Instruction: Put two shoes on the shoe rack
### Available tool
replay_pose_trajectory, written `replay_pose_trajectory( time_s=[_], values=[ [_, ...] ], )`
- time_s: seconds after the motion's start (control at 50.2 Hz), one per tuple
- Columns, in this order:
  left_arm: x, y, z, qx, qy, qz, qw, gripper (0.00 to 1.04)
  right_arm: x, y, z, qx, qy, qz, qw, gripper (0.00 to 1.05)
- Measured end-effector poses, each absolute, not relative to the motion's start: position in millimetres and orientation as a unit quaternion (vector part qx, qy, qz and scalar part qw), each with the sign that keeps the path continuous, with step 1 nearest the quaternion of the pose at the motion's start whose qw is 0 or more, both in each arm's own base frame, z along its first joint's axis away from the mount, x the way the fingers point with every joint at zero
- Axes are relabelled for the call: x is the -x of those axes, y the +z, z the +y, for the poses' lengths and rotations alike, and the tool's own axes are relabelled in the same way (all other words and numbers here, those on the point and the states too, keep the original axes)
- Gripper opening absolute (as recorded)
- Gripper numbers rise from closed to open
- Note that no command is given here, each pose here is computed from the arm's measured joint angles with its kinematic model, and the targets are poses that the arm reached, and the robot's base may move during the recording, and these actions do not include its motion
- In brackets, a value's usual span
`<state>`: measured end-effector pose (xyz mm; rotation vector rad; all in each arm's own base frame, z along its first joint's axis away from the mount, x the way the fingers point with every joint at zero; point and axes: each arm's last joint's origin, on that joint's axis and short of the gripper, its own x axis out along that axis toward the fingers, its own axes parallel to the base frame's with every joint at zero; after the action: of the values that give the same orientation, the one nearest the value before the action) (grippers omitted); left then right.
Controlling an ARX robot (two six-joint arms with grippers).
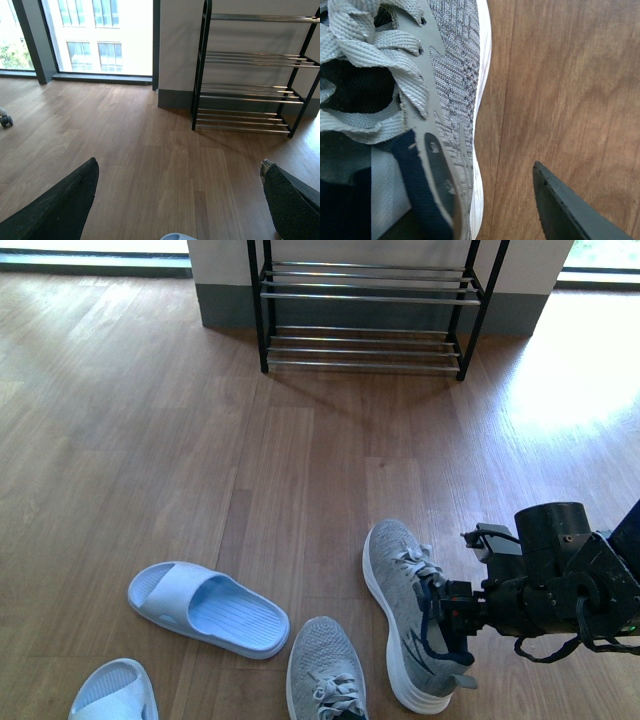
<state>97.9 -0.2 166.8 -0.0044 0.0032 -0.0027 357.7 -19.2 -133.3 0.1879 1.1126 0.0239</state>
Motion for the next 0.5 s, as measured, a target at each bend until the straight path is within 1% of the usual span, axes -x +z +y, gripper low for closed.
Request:
replay_pose_trajectory(
  time_s=[0.04,0.12,0.139,0.219,0.378,0.498],
  values=[
    [-97.9,166.8,-0.2,0.002,-0.001,0.002,1.0,0.95,-357.0,-132.3,-23.4,-0.091,0.004,0.529,0.844,0.34],
    [-97.9,166.8,-0.2,0.002,-0.001,0.002,1.0,0.95,-356.5,-130.0,-31.7,-0.097,-0.008,0.532,0.841,0.2],
    [-97.9,166.8,-0.2,0.002,-0.001,0.002,1.0,0.95,-356.5,-128.5,-35.2,-0.101,-0.012,0.533,0.84,0.15],
    [-97.9,166.8,-0.2,0.002,-0.001,0.002,1.0,0.95,-356.0,-121.2,-47.5,-0.11,-0.03,0.539,0.835,0.01],
    [-97.9,166.8,-0.2,0.002,-0.001,0.002,1.0,0.95,-350.9,-94.8,-73.9,-0.111,-0.059,0.531,0.838,0.01],
    [-97.9,166.8,-0.2,0.002,-0.001,0.002,1.0,0.95,-345.4,-63.7,-94.3,-0.085,-0.07,0.511,0.852,0.01]
  ],
)
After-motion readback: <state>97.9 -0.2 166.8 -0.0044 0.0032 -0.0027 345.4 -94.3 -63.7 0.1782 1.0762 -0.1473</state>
